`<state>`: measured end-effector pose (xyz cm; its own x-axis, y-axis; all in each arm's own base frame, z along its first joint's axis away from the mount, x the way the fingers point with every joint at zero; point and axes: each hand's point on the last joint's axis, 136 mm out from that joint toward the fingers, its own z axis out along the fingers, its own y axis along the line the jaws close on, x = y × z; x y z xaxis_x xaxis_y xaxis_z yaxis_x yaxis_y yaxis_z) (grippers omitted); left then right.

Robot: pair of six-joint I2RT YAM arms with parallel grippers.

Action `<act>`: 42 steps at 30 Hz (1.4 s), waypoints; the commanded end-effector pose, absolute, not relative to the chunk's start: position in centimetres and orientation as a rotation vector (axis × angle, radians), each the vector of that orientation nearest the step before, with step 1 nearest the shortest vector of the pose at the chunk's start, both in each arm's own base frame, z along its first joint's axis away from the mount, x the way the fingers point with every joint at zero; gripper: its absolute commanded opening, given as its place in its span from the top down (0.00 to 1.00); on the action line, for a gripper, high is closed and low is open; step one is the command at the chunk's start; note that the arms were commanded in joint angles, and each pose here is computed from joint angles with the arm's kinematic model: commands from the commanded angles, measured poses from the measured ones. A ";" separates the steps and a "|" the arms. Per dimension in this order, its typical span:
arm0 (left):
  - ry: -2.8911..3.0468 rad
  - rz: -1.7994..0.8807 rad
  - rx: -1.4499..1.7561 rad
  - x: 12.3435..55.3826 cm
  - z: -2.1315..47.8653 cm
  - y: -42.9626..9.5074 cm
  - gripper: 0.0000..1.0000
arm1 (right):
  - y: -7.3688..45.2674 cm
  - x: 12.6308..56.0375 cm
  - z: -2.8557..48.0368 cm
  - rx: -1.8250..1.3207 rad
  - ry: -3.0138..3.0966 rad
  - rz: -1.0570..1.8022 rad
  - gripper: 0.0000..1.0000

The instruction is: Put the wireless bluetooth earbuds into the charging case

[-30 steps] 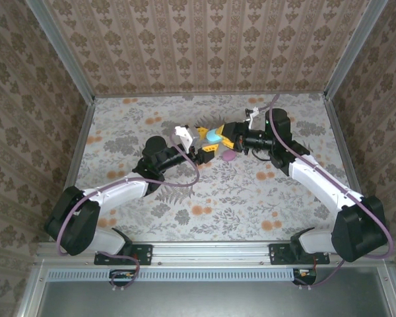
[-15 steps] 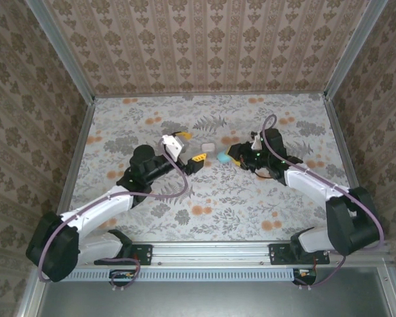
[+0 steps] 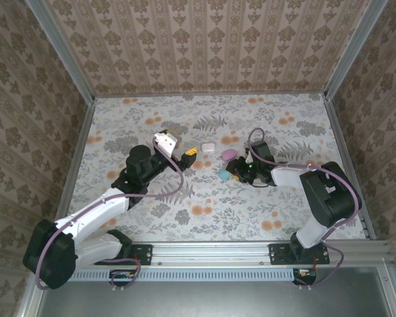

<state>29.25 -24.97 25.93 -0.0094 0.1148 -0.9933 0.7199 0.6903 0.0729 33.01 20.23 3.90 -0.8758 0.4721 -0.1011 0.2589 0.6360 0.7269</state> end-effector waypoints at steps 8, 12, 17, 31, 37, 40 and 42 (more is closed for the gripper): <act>1.586 -0.439 0.626 30.7 25.4 -22.5 0.09 | 16.4 30.9 3.8 0.512 2.692 0.736 0.34; 1.645 -0.321 0.535 32.4 24.8 -20.0 0.04 | 11.4 31.4 8.9 0.458 2.588 0.397 0.09; 1.878 0.035 0.225 36.9 21.6 -10.4 0.00 | 3.7 34.1 18.0 0.133 2.180 -0.207 0.00; 1.903 0.122 0.068 38.6 12.8 -0.3 0.00 | 3.0 39.4 12.3 -0.130 1.919 -0.014 0.00; 1.854 0.022 0.148 39.3 10.0 -1.1 0.00 | 2.4 38.8 10.0 -0.118 1.864 0.104 0.00; 1.902 0.092 -0.003 39.5 9.7 1.3 0.00 | 1.4 38.9 10.2 -0.060 1.872 0.063 0.00; 1.924 0.139 -0.001 39.6 9.5 1.1 0.00 | -0.1 40.1 9.7 0.039 1.923 0.005 0.00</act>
